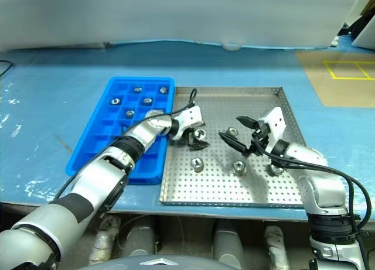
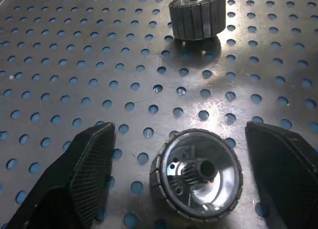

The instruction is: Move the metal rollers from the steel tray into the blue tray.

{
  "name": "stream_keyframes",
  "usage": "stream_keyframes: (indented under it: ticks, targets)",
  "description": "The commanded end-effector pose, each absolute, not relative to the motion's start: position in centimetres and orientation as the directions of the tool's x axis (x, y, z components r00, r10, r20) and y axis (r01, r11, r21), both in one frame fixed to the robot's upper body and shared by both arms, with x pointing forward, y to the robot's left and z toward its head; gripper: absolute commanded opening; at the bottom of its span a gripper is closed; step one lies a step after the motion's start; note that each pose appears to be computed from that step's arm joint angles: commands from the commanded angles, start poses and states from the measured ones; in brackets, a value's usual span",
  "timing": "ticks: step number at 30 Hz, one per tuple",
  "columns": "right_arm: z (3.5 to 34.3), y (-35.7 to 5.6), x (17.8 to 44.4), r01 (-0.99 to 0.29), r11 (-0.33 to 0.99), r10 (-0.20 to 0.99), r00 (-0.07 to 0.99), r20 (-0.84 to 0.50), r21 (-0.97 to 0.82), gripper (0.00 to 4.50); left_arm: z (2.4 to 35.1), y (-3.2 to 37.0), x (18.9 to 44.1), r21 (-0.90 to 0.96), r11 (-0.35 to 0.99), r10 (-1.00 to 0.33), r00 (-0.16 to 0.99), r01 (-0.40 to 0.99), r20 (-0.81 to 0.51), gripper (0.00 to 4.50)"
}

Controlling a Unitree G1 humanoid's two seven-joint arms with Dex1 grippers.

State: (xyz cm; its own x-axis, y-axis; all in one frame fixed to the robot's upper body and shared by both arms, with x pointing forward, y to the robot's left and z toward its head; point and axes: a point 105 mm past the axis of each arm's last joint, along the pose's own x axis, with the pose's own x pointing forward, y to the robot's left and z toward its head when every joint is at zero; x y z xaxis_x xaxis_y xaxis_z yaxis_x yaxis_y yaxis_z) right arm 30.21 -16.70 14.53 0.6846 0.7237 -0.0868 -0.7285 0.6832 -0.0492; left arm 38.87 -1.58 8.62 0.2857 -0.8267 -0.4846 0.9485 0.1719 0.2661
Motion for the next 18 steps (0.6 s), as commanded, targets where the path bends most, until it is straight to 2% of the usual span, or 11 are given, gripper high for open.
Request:
stream_keyframes:
  ticks: [1,6,8,12,18]
  targets:
    - [16.0,-16.4,30.0,-0.733,0.674,0.732,0.680,-0.043,-0.093,4.50,8.4,-1.4,39.1,0.276,0.169,-0.808,0.294,0.946,-0.511,3.25]
    - [15.9,-16.0,30.1,-0.739,0.667,0.739,0.672,-0.041,-0.090,4.50,10.1,-2.0,39.5,0.224,0.235,-0.845,0.313,0.946,-0.434,1.70]
    - [15.9,-15.8,30.1,-0.749,0.657,0.749,0.662,-0.040,-0.084,4.50,10.9,-2.1,39.8,0.200,0.268,-0.861,0.327,0.942,-0.388,1.71]
    - [15.9,-14.6,30.2,-0.787,0.612,0.786,0.616,-0.047,-0.079,4.50,14.2,-1.8,40.1,0.100,0.363,-0.902,0.377,0.926,-0.210,1.71]
    - [15.8,-12.4,31.2,-0.853,0.514,0.850,0.521,-0.076,-0.094,4.50,17.8,2.5,40.6,0.102,0.608,-0.789,0.614,0.788,-0.037,1.71]
